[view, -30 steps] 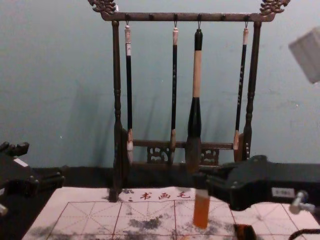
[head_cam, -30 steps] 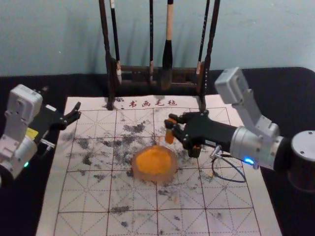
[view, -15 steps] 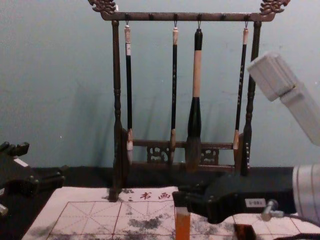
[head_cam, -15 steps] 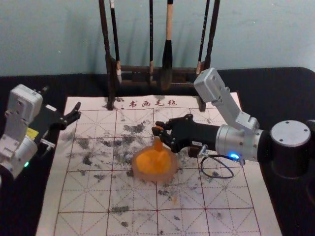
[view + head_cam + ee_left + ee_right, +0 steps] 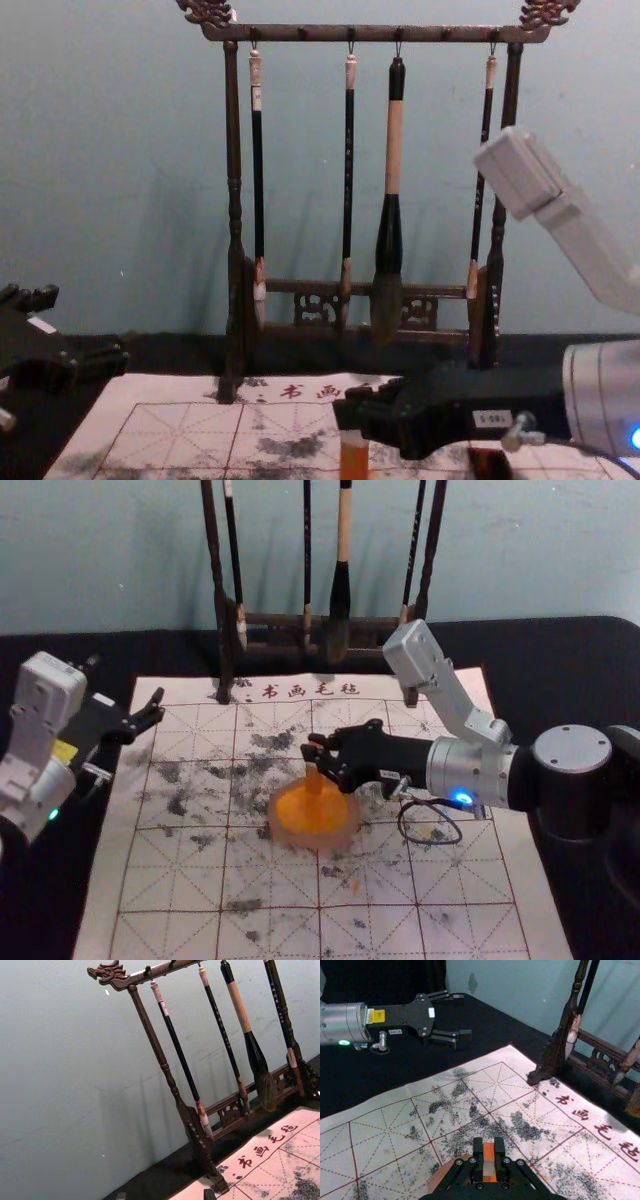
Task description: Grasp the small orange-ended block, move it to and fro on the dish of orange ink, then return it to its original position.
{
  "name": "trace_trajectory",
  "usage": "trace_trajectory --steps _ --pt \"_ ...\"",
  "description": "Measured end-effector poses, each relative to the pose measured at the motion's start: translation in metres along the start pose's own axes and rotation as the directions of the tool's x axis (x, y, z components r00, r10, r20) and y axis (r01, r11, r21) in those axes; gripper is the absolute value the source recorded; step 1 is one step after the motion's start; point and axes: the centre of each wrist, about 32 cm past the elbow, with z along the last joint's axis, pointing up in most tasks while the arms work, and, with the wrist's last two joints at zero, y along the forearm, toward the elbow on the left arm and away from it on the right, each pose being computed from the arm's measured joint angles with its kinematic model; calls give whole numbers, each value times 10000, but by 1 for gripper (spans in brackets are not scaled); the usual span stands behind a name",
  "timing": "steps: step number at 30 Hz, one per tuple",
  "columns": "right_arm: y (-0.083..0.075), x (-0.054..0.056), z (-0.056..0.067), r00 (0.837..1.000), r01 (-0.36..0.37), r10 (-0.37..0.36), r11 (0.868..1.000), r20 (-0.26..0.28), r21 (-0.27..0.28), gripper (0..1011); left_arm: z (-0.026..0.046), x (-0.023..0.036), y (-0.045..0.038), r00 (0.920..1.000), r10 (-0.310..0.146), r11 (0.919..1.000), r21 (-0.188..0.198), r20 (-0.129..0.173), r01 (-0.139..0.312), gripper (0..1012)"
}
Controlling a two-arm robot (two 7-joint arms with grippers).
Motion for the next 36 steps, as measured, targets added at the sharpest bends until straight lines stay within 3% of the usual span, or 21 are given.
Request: trace_trajectory --steps 36 --pt "9 -63 -144 9985 246 -259 9994 485 263 107 0 0 0 10000 0 10000 1 0 0 1001"
